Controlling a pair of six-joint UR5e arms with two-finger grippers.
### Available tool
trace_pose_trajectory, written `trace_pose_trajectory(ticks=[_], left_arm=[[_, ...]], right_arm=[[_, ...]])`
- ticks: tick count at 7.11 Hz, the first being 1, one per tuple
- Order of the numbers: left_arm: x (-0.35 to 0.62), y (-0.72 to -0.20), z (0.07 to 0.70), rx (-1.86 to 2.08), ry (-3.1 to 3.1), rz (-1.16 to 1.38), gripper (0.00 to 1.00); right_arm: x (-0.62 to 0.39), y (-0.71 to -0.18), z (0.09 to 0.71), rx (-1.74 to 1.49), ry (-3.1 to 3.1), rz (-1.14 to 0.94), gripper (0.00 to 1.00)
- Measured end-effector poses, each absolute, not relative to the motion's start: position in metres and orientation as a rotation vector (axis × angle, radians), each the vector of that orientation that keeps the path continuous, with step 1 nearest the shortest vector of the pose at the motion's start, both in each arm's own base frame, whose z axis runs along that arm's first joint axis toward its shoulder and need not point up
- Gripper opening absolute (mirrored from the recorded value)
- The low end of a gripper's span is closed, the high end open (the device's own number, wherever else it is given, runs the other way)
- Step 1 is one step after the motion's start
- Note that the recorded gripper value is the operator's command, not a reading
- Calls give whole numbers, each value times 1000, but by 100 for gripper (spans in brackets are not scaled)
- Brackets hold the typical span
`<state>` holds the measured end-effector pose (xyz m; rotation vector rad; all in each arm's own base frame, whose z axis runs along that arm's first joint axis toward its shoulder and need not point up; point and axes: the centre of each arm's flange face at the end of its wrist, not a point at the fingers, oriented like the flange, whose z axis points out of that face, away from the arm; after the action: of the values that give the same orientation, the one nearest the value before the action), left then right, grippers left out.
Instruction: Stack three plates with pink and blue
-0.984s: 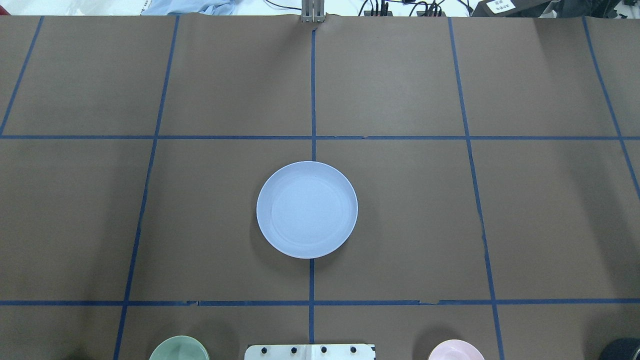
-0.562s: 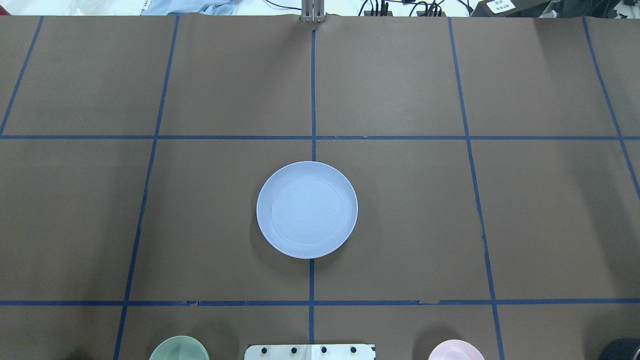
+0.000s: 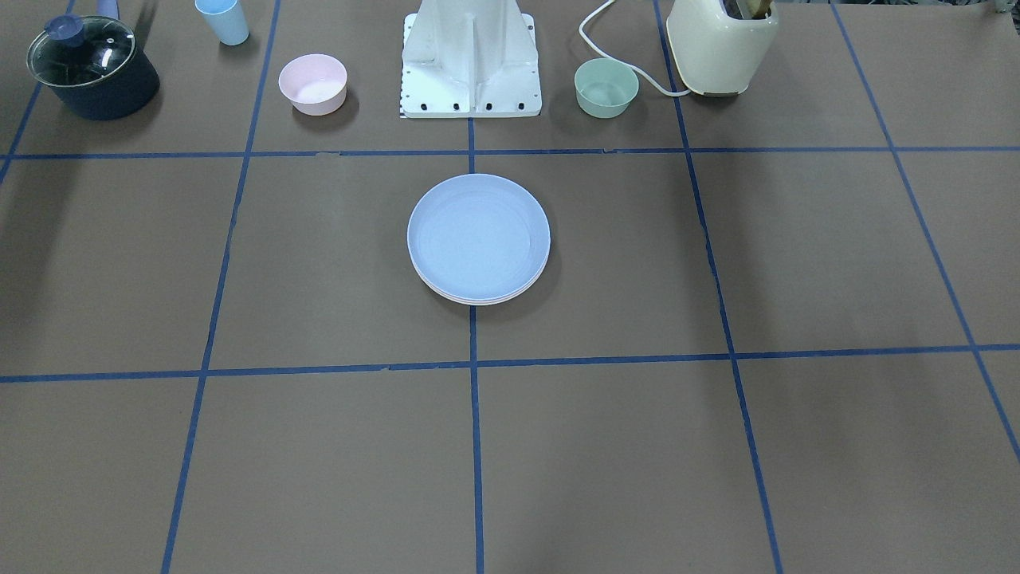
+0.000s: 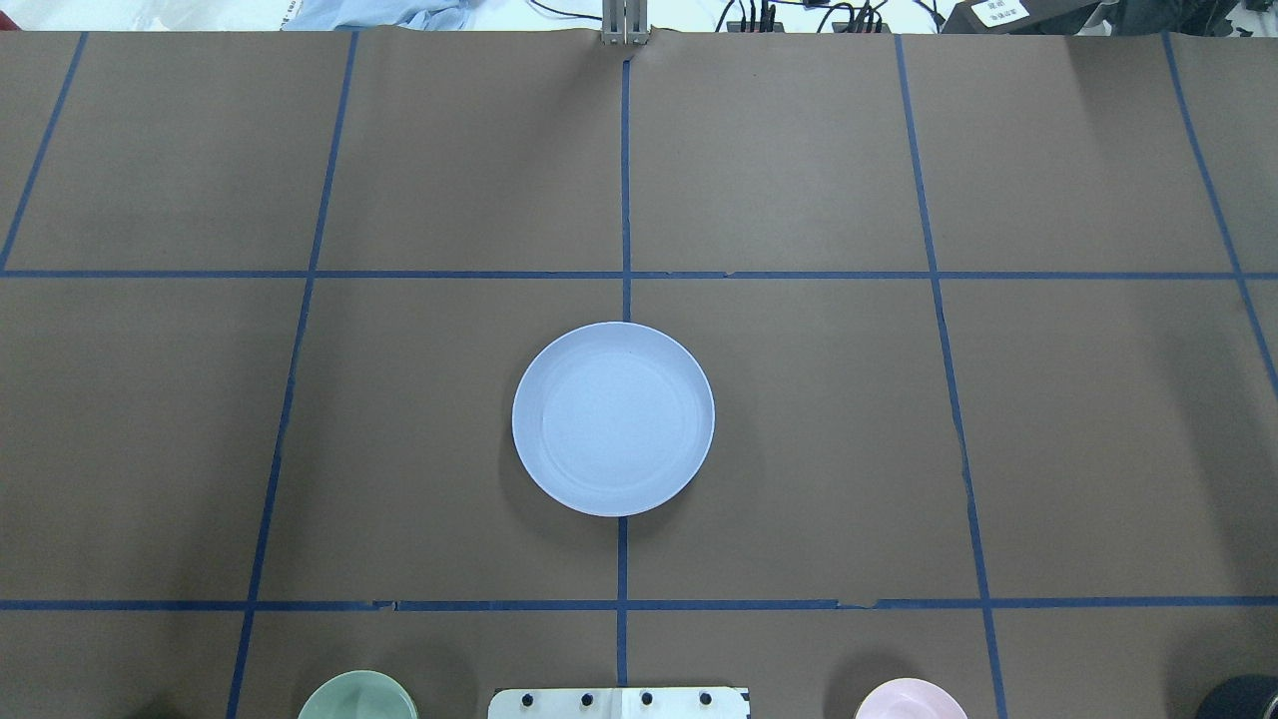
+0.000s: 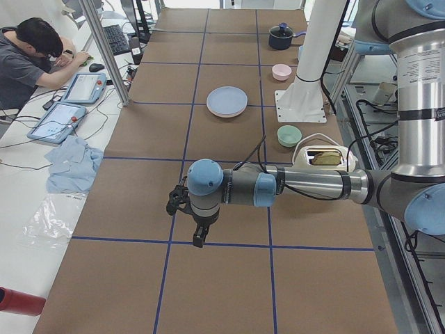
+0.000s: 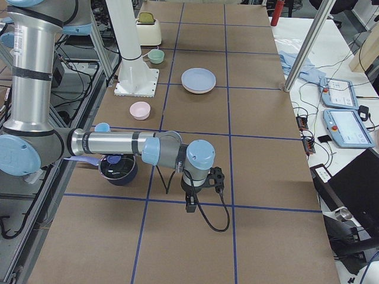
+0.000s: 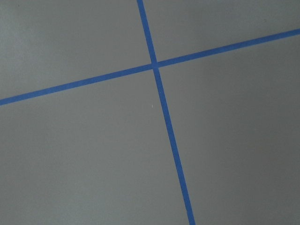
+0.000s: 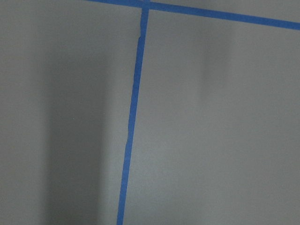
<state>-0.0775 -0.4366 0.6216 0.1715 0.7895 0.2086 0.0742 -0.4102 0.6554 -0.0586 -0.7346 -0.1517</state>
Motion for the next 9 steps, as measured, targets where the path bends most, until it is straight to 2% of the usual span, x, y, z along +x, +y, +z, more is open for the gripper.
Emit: trace_pose_trajectory(ticks=[5,9], left_arm=[[-78,-432,627,164,781,207,100],[-78,-431,628,160,781,204,100]], right_arm=[[74,-427,613,13,-731,-135,100],[73,-432,609,47,-728,-137,100]])
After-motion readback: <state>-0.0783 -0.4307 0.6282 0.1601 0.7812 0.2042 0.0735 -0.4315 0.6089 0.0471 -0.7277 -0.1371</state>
